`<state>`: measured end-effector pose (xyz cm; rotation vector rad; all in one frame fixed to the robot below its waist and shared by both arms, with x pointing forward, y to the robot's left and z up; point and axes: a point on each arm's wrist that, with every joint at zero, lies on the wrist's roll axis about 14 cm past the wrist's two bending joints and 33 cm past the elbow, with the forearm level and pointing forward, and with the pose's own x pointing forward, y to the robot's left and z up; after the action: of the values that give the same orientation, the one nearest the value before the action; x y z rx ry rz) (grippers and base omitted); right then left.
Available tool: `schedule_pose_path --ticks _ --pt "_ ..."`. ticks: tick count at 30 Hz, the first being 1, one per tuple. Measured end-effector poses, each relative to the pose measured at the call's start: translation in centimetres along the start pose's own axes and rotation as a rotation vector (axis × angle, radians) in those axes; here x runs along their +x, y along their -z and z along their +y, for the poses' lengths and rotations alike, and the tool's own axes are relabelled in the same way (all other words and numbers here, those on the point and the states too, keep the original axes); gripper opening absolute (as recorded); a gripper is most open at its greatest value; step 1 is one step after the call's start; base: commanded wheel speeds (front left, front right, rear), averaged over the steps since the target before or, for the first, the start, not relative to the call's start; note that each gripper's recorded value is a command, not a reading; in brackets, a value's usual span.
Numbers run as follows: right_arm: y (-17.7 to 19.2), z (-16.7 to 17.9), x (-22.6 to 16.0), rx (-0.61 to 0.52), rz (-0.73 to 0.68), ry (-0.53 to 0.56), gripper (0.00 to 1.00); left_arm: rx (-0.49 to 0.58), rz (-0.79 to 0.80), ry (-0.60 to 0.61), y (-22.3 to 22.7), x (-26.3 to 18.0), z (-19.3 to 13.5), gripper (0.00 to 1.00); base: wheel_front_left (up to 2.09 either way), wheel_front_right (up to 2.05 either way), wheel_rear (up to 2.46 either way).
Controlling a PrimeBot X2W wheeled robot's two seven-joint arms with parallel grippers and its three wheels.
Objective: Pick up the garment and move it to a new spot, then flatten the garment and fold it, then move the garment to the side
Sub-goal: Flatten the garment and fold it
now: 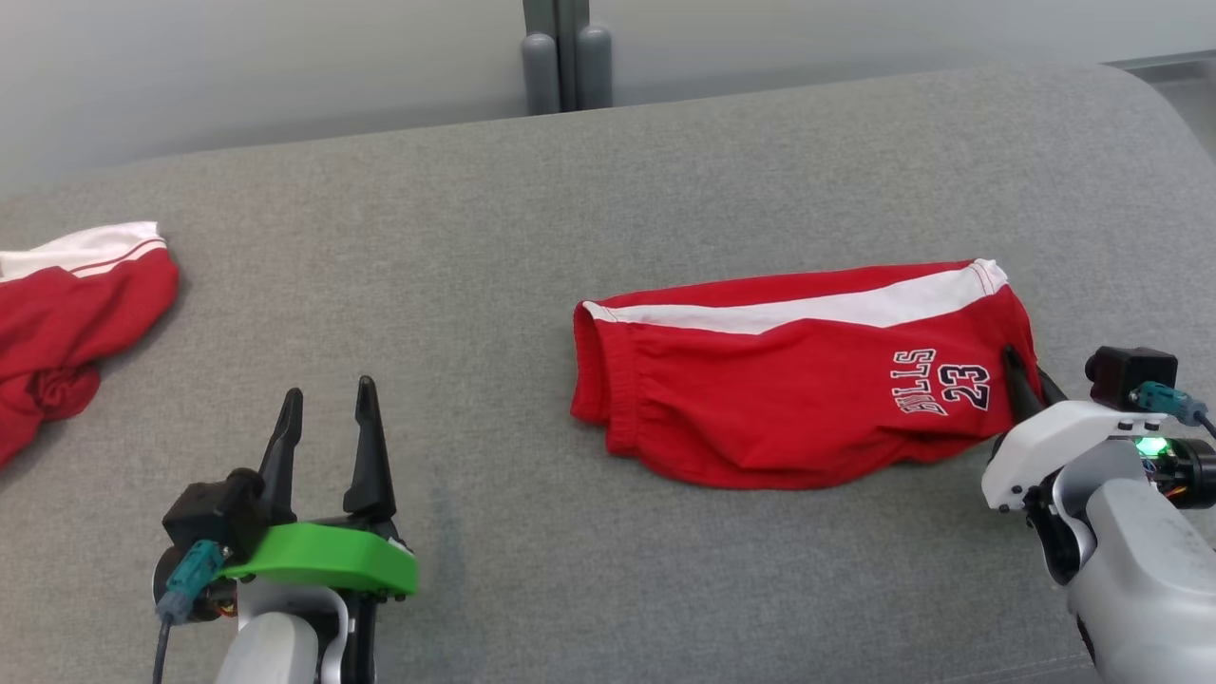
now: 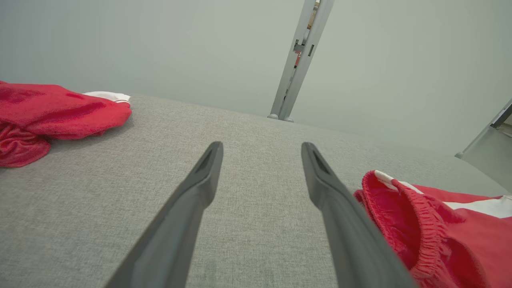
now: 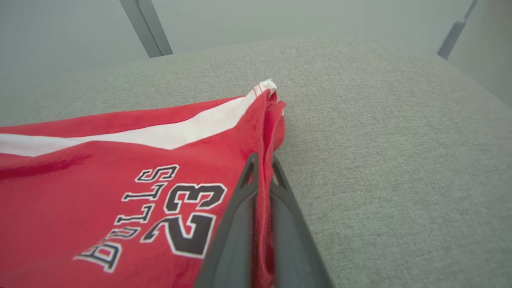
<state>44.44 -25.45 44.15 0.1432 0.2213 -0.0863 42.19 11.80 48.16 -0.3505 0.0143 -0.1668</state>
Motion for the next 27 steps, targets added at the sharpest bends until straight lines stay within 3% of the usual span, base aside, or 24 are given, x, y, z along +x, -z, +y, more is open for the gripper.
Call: schedule_pose_path --ticks 2,4,8,13,20,27 --pt "-0.6 0.0 -0.5 0.002 -0.027 0.006 0.0 -0.002 0.003 0.015 0.1 -0.1 -0.6 1.0 0.0 0.0 0.0" --pt "-2.0 2.6 0.3 -0.026 -0.071 -0.055 0.0 -0.002 -0.004 -0.009 -0.2 -0.6 0.1 1.0 0.0 0.0 0.0" --pt "-5.3 9.7 1.8 -0.06 -0.151 -0.214 0.0 -0.003 -0.017 -0.048 -0.7 -1.5 1.2 1.0 0.0 0.0 0.0" --pt "-6.8 17.3 1.7 -0.102 -0.179 -0.401 0.0 -0.003 -0.033 -0.085 -1.3 -2.4 2.3 1.0 0.0 0.0 0.0" --pt "-3.1 24.8 -0.9 -0.195 -0.079 -0.63 0.0 -0.005 -0.057 -0.132 -2.1 -3.5 3.7 1.0 0.0 0.0 0.0" --pt "0.8 26.9 -2.7 -0.245 0.023 -0.719 0.0 -0.007 -0.061 -0.156 -2.2 -3.8 4.5 1.0 0.0 0.0 0.0"
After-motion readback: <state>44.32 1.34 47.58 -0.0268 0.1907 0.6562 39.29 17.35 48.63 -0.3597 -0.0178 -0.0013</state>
